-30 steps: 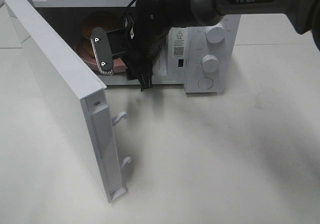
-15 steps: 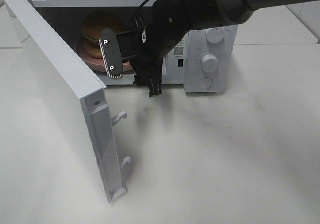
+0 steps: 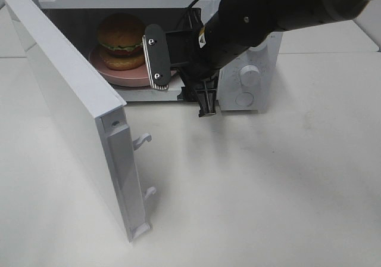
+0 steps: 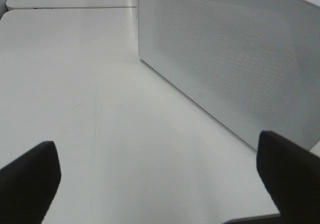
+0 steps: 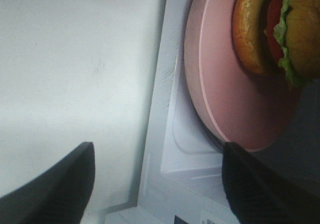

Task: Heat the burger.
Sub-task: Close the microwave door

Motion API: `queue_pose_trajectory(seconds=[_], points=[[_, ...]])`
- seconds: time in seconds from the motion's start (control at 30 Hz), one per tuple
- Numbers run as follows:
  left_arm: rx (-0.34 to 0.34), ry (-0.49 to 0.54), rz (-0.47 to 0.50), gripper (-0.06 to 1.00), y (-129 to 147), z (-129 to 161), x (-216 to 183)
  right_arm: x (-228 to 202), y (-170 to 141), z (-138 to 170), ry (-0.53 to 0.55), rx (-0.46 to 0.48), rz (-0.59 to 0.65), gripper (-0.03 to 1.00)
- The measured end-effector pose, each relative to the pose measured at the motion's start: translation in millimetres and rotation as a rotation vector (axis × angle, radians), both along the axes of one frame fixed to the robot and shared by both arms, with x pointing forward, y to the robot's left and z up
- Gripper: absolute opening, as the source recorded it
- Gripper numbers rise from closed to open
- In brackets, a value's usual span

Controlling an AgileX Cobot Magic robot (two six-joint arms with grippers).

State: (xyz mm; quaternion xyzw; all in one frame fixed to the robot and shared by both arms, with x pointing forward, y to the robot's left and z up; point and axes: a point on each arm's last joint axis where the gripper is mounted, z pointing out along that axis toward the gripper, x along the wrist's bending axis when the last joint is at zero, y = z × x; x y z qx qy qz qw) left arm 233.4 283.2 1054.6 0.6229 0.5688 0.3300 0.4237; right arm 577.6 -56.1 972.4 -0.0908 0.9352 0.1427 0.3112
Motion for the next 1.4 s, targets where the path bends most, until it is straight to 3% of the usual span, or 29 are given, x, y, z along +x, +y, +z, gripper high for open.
queue_pose_trajectory(seconds=[0.77, 0.97, 1.4], points=[[0.000, 0.000, 0.000, 0.99, 0, 0, 0, -62, -44, 14, 0.032, 0.126, -0.109, 0.69], [0.000, 0.000, 0.000, 0.99, 0, 0, 0, -78, -56, 23, 0.083, 0.214, -0.230, 0.69], [0.000, 0.000, 0.000, 0.99, 0, 0, 0, -111, -85, 33, 0.299, 0.334, -0.640, 0.69]])
